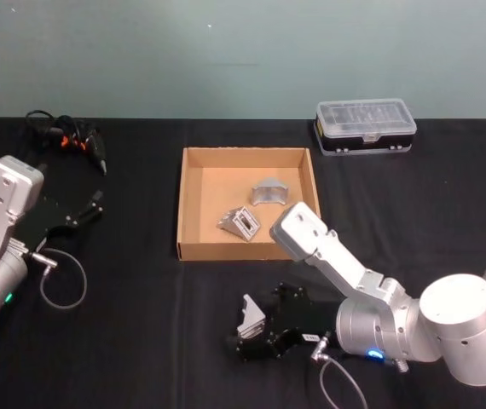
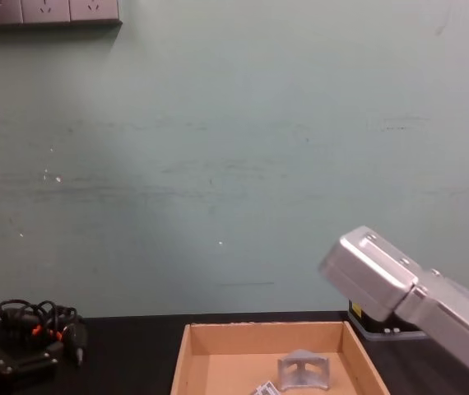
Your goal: Use one hand to pick up the angle iron from the table and place it into the box.
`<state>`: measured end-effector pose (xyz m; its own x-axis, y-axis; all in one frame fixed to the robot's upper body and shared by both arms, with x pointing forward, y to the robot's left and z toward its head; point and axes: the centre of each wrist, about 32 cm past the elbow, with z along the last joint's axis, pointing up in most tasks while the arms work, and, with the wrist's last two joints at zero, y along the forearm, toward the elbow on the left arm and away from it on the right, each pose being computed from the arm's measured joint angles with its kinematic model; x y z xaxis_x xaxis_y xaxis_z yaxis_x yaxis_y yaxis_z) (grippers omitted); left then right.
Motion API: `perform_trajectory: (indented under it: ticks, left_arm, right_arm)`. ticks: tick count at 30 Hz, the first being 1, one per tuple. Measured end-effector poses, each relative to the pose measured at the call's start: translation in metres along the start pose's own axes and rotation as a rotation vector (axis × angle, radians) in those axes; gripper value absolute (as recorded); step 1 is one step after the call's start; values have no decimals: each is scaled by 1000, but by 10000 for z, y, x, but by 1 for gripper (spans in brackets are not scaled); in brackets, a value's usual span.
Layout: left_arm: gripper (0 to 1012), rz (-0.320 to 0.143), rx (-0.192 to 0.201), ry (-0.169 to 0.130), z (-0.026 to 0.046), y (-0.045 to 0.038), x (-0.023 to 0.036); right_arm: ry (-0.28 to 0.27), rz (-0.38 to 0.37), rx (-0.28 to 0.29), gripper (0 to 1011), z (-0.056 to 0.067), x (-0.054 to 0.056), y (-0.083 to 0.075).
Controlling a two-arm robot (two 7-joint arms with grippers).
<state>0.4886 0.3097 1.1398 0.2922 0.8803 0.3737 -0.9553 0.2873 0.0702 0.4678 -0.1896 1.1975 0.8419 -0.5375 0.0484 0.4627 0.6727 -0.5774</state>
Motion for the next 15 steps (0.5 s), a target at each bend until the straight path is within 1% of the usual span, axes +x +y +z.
perform_trajectory:
  ticks: [3,10,15]
  left_arm:
    - [1011,0,0,0,0,0,0]
    - [1012,0,0,0,0,0,0]
    - [1011,0,0,0,0,0,0]
  right_arm:
    - [5,-2,-5,1003,0,15,28]
    - [4,-2,-5,1003,-1,13,26]
    - [4,-2,-4,916,0,10,22]
